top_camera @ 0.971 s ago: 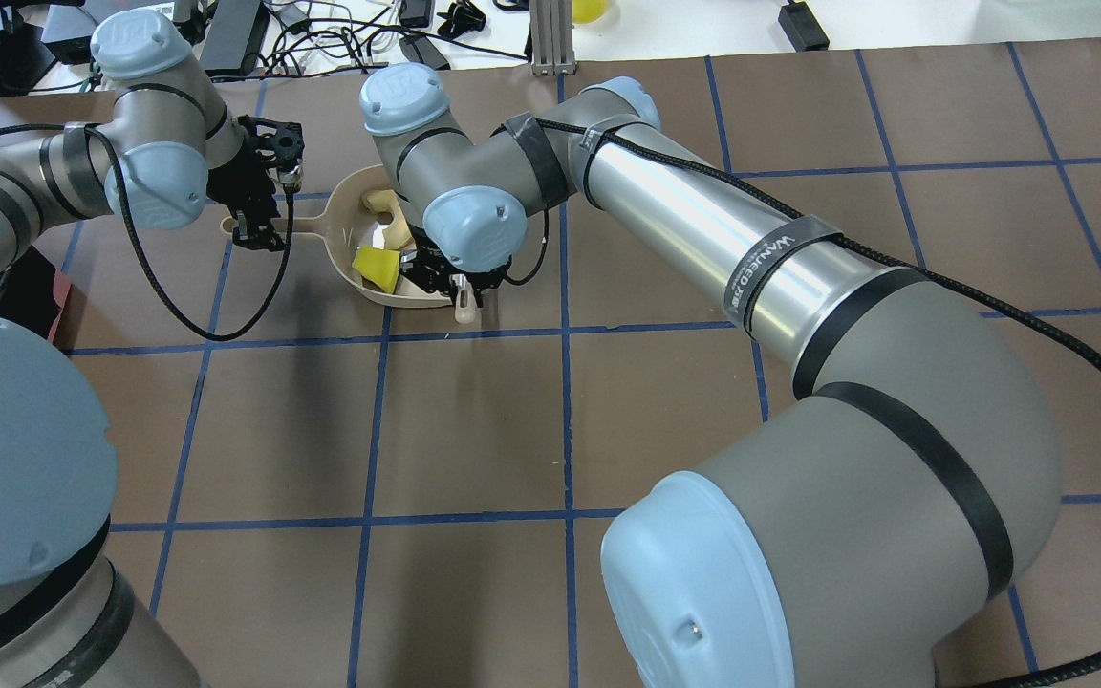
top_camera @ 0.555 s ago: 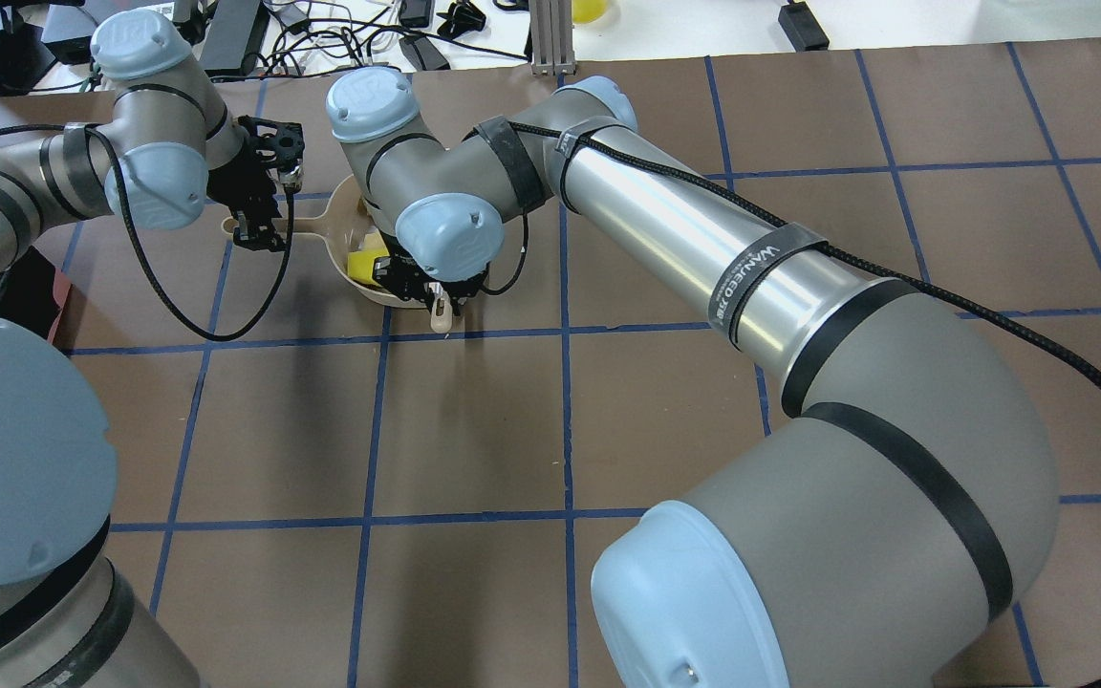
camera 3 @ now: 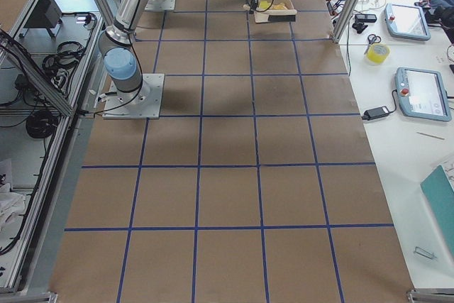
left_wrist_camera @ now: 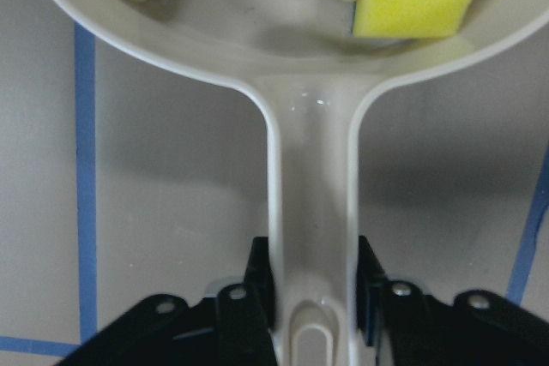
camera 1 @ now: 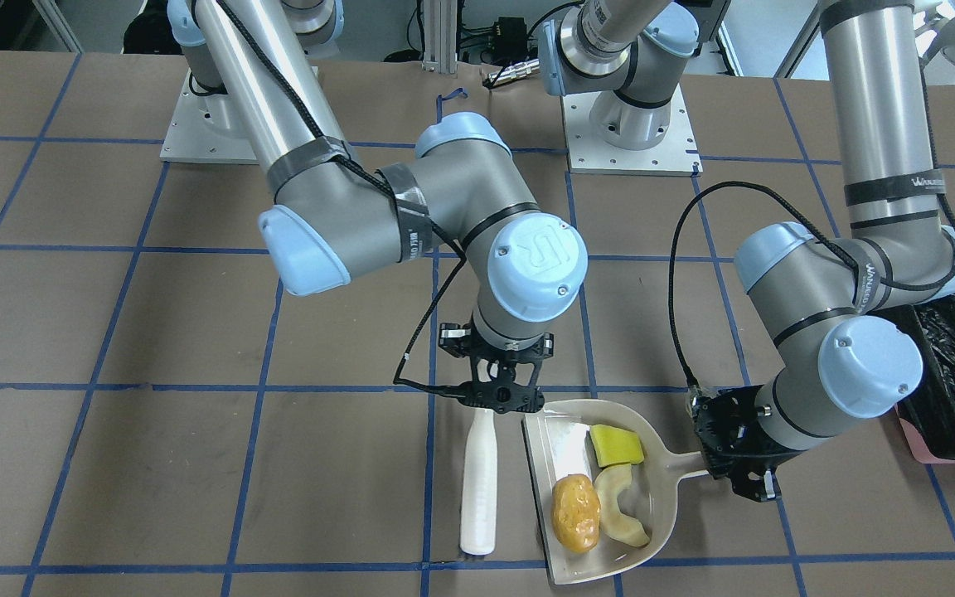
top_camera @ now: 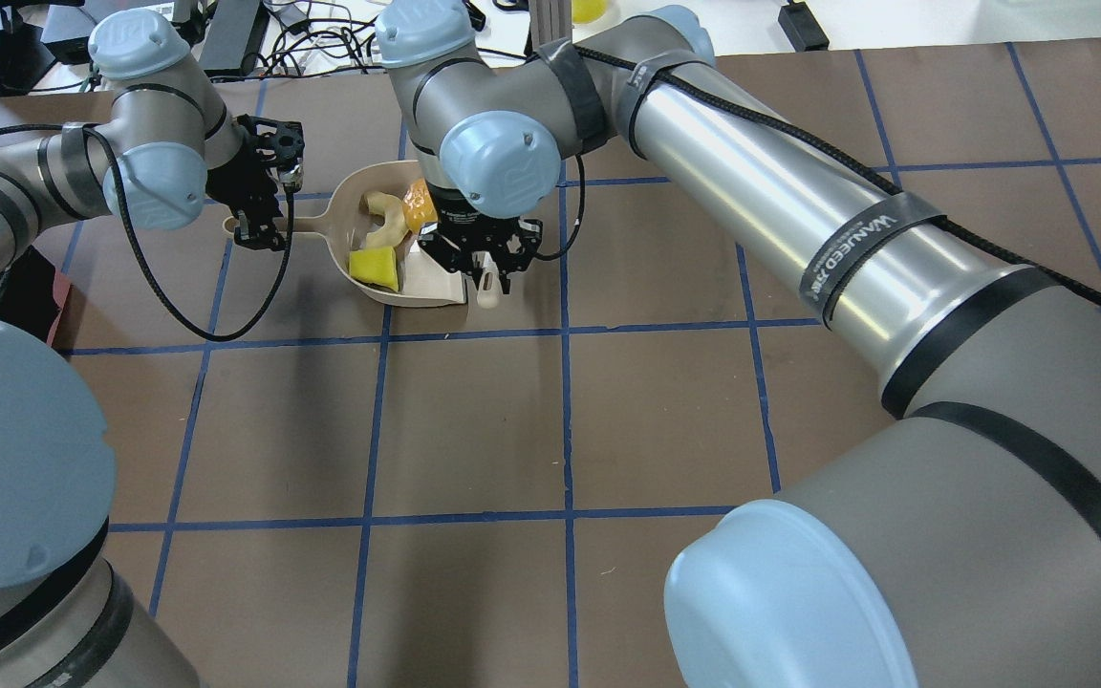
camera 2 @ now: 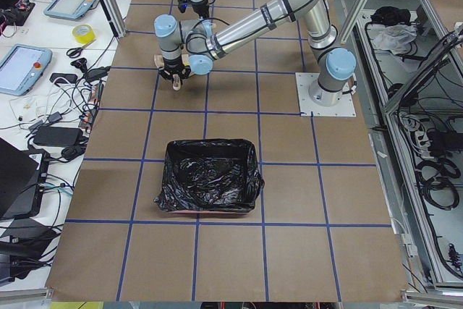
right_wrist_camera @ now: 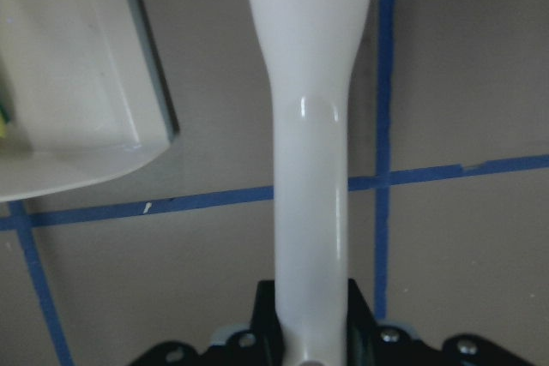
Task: Sweep and dump trash into bin
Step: 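Carry the dustpan to the bin with left gripper while right returns the brush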
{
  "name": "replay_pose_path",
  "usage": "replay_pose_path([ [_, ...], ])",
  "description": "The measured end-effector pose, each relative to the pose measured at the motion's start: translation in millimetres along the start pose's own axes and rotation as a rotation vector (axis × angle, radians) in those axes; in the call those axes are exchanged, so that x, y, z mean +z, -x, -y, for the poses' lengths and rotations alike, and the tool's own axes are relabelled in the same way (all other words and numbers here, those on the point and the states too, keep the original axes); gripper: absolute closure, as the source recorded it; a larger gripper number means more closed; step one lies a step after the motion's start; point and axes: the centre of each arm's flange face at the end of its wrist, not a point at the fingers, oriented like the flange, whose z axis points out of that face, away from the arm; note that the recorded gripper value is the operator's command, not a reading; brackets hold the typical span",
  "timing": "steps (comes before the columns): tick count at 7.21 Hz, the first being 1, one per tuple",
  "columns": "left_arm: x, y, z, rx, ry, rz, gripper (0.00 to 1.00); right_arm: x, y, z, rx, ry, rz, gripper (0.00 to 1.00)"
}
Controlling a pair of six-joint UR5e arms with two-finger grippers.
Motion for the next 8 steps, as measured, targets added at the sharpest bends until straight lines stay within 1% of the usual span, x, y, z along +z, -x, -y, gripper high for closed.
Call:
replay_pose_path([
  [1,-3.2,0.3,-2.7,-0.004,-0.027,0.006,0.92,-9.3,-40.1,9.1,0.022,0.020,-0.009,1.00],
  [2,-9.5,0.3,-4.9,-0.010,-0.053,0.013,0.93,-13.2,-86.1,15.6,0.013,0.037,-0.011,1.00],
  [3,-18.1,0.5,-10.2,-0.019,-0.069,0.019,0.94,-11.3,-139.6,20.5,-0.005,0.046,-0.008,1.00],
  [4,-28.3,1.0,-22.4,-0.036,-0.076,0.024,0.95,-10.1,-193.1,23.5,-0.016,0.037,0.002,1.00],
  [6,-48.6,-0.9,-66.5,-0.071,-0.081,0.031,0.95,-15.2,-298.2,23.1,-0.016,0.017,0.035,1.00],
  [8,-67.6,-9.0,-127.0,-0.071,-0.078,0.032,0.95,-8.0,-392.2,31.5,-0.048,0.004,0.064,1.00],
])
